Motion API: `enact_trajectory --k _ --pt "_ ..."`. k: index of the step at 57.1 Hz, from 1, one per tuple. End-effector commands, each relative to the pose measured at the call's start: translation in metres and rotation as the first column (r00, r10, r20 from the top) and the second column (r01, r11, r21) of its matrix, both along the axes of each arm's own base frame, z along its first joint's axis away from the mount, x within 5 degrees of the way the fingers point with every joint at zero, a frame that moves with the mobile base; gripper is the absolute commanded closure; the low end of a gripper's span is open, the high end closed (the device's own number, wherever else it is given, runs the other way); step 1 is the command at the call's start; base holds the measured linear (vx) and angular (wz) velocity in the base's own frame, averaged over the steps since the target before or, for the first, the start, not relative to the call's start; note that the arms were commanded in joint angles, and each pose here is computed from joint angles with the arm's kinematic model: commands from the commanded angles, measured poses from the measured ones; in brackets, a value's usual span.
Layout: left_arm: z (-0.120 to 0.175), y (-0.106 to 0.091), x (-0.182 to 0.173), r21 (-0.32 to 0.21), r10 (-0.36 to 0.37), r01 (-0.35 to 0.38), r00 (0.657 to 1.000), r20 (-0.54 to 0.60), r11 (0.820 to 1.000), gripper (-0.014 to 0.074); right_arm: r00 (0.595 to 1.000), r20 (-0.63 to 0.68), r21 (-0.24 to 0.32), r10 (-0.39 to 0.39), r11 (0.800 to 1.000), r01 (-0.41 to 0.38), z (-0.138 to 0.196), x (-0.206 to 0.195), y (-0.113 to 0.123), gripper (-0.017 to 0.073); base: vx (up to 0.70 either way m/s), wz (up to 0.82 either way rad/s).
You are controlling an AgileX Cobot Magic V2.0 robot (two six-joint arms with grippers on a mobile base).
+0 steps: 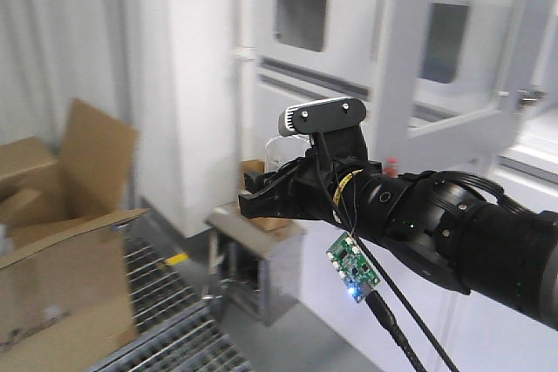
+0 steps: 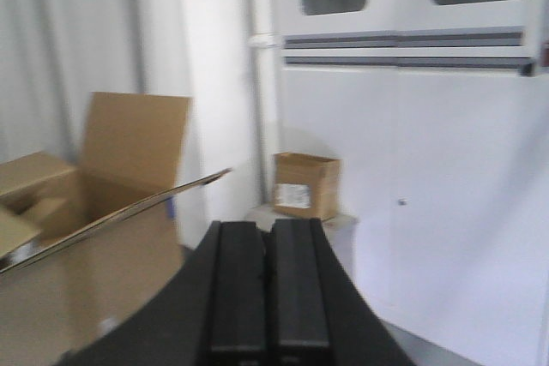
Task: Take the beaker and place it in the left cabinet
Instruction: 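Hold the beaker in the right gripper while the base drives to the cabinet, then carry the beaker with the right gripper over the blue tray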
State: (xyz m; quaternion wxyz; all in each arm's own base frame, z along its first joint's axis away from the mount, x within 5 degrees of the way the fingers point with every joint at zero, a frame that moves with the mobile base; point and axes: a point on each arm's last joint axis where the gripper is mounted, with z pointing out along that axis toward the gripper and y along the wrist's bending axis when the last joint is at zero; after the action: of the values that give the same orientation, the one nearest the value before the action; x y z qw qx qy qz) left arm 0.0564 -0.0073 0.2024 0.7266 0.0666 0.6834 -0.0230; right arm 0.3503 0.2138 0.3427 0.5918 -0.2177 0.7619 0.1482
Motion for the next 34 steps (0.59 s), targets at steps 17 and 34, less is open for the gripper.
enact_trajectory --k 17,34 --pt "0.003 0.0004 -0.0014 -0.022 0.001 0.0 0.997 0.083 1.0 0.0592 0.992 0.124 0.072 0.03 0.997 -0.039 0.0392 -0.0095 -0.0036 0.0456 0.19 -0.72" --pt "0.003 0.0004 -0.0014 -0.022 0.001 0.0 0.997 0.083 1.0 0.0592 0.992 0.124 0.072 0.03 0.997 -0.039 0.0392 -0.0095 -0.0036 0.0456 0.17 -0.66"
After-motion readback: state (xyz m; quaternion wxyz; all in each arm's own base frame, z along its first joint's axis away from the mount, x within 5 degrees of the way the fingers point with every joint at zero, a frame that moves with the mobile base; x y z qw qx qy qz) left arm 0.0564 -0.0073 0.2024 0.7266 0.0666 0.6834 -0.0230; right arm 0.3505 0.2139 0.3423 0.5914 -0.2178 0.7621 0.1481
